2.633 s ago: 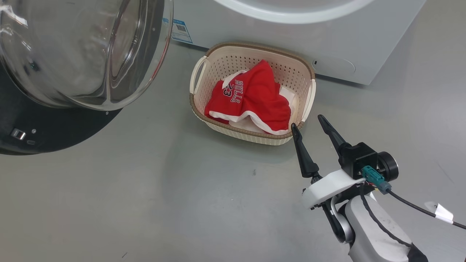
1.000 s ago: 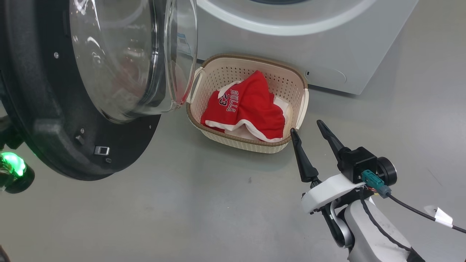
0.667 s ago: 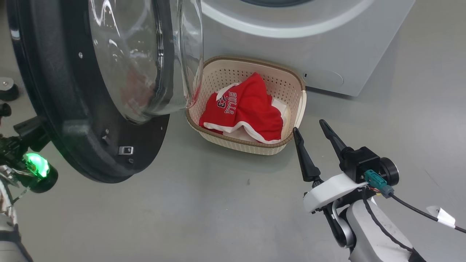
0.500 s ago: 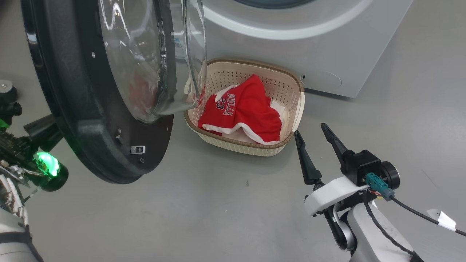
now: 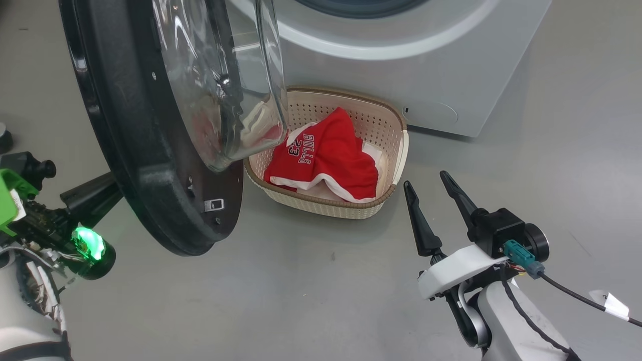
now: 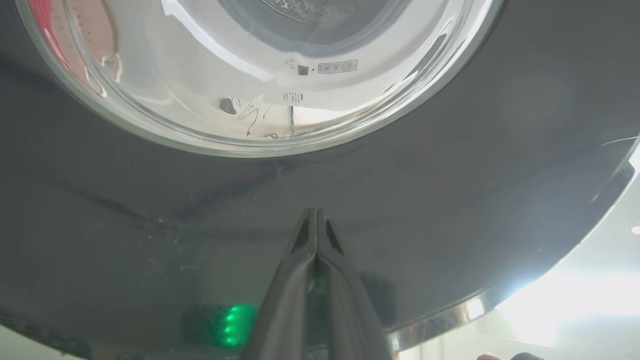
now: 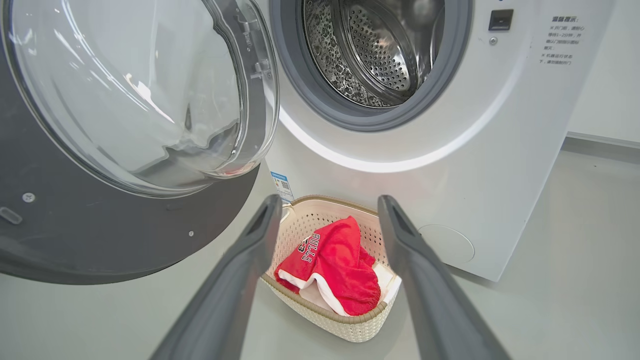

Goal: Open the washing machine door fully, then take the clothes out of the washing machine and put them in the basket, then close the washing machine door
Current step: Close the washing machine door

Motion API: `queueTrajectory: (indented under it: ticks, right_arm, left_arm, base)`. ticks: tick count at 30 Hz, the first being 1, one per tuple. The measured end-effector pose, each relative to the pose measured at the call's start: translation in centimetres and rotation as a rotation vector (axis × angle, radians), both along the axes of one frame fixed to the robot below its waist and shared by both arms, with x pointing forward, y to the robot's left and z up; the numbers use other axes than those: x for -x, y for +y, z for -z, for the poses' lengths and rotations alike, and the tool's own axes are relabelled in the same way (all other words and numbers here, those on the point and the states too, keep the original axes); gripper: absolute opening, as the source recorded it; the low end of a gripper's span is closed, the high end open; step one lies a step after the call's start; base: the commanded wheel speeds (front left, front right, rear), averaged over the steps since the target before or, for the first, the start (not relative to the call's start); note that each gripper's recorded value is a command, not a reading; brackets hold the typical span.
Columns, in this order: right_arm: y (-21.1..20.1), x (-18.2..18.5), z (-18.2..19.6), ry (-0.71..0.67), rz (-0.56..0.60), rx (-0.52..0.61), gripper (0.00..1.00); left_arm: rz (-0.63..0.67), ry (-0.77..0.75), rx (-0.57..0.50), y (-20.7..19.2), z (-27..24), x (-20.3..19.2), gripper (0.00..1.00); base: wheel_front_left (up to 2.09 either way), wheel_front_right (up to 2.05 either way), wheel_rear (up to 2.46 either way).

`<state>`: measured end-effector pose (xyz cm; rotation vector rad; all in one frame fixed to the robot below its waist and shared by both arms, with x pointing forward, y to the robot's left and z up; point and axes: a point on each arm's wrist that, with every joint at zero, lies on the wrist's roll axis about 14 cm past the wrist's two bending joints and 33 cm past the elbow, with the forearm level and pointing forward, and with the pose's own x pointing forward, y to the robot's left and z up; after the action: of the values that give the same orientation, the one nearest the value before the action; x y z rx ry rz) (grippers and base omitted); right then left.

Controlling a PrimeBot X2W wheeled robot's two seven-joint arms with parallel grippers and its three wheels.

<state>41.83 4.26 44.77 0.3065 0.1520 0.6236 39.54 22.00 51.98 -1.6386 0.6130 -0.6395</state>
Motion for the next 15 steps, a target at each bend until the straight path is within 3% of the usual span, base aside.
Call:
queueTrajectory:
  ticks: [4, 15]
  right_arm:
    - [-0.3, 0.2, 0.2, 0.011, 0.011, 0.0, 1.0]
    - [-0.4, 0.2, 0.1, 0.01, 0.018, -0.004, 1.0]
  left_arm:
    - [-0.029, -0.001, -0.023, 0.4, 0.1, 0.0, 0.0]
    - [-0.235, 0.04, -0.259, 3.7, 1.3, 0.2, 0.0]
  base:
    - [0.0, 0.0, 0.0]
    - [0.0, 0.0, 0.0]
